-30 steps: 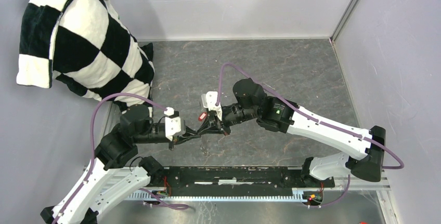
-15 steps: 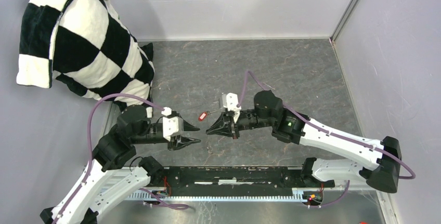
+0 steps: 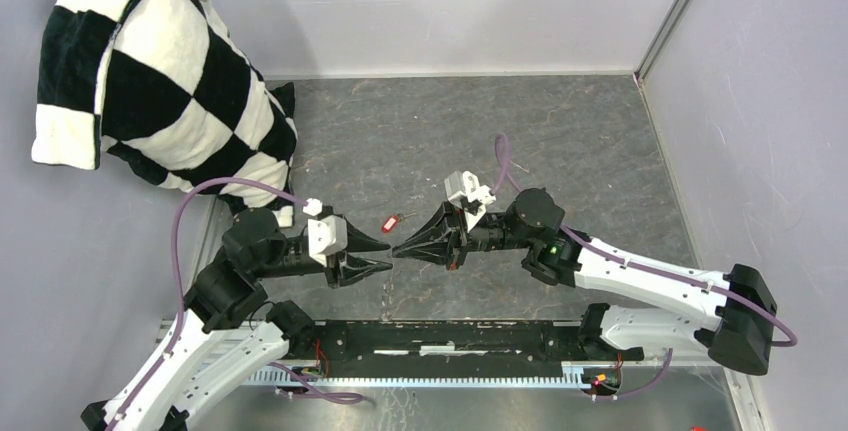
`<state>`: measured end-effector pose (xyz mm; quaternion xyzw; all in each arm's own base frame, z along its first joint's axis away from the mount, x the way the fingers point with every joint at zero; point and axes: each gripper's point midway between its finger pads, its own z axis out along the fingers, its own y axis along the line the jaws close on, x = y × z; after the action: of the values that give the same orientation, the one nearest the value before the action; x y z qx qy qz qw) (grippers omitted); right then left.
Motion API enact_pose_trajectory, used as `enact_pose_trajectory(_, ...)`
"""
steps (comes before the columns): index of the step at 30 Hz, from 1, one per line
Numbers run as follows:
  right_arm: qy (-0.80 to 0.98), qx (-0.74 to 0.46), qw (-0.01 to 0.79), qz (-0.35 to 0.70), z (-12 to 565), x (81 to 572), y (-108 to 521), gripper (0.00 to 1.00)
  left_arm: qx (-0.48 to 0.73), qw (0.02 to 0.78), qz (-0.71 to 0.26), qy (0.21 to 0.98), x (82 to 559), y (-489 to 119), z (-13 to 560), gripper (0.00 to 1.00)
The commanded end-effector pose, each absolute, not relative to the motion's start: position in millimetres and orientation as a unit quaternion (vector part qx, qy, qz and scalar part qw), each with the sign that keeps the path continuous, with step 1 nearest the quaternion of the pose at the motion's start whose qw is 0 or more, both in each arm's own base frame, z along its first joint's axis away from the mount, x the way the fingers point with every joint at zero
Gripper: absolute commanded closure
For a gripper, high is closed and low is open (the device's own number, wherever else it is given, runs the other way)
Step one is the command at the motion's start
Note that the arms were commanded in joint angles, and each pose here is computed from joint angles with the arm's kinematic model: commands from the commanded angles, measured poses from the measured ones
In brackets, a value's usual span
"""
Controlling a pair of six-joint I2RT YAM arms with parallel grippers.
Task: Put the keys on the keyring
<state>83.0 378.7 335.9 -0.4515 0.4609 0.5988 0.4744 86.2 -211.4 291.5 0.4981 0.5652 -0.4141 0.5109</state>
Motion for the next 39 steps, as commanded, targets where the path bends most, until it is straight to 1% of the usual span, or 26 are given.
enact_pose_trajectory(1, 0.421, -0.444, 0.495, 0.617, 362.9, 79.7, 379.1, 1.0, 0.484, 0.519, -0.446, 0.545, 81.5, -217.7, 311.1, 0.58)
enact_pose_trajectory(4, 0.424, -0.448, 0.493, 0.614, 360.6, 80.5, 381.5, 1.0, 0.492, 0.513, -0.455, 0.537, 74.4, -217.2, 312.5, 0.59)
enact_pose_trajectory(6, 0.424, -0.451, 0.494, 0.611, 360.1, 81.6, 382.7, 1.0, 0.498, 0.506, -0.46, 0.533, 70.6, -217.1, 311.8, 0.61)
enact_pose_trajectory(12, 0.426, -0.456, 0.493, 0.606, 359.7, 83.0, 385.1, 1.0, 0.508, 0.496, -0.462, 0.531, 68.4, -218.2, 307.4, 0.73)
enact_pose_trajectory(14, 0.426, -0.456, 0.493, 0.607, 359.7, 82.3, 384.9, 1.0, 0.515, 0.494, -0.458, 0.531, 68.4, -218.0, 303.8, 0.8)
enact_pose_trajectory(17, 0.425, -0.458, 0.492, 0.606, 359.4, 81.0, 384.2, 1.0, 0.52, 0.489, -0.451, 0.536, 69.8, -217.2, 297.2, 0.95)
enact_pose_trajectory(18, 0.424, -0.459, 0.492, 0.606, 360.4, 80.6, 383.4, 1.0, 0.523, 0.488, -0.447, 0.537, 70.6, -217.1, 295.5, 0.98)
enact_pose_trajectory(23, 0.422, -0.467, 0.493, 0.6, 362.9, 80.1, 382.5, 1.0, 0.534, 0.488, -0.44, 0.532, 68.4, -214.6, 291.2, 0.98)
enact_pose_trajectory(28, 0.417, -0.473, 0.502, 0.592, 367.8, 79.0, 377.1, 0.98, 0.557, 0.507, -0.429, 0.5, 63.1, -211.6, 292.8, 0.98)
enact_pose_trajectory(29, 0.417, -0.474, 0.504, 0.59, 368.0, 78.6, 375.5, 0.94, 0.56, 0.513, -0.424, 0.494, 63.3, -210.9, 293.3, 0.98)
enact_pose_trajectory(32, 0.422, -0.483, 0.506, 0.576, 365.6, 79.4, 371.8, 0.71, 0.567, 0.525, -0.413, 0.481, 63.4, -209.1, 294.9, 0.98)
enact_pose_trajectory(33, 0.425, -0.486, 0.507, 0.572, 364.4, 79.5, 370.1, 0.66, 0.569, 0.528, -0.411, 0.478, 63.1, -208.8, 295.1, 0.98)
enact_pose_trajectory(36, 0.43, -0.491, 0.514, 0.557, 362.2, 82.3, 366.5, 0.57, 0.573, 0.536, -0.407, 0.468, 62.5, -208.2, 297.5, 0.98)
enact_pose_trajectory(39, 0.436, -0.496, 0.513, 0.549, 358.7, 84.6, 368.4, 0.53, 0.569, 0.54, -0.408, 0.467, 63.7, -209.0, 300.6, 0.98)
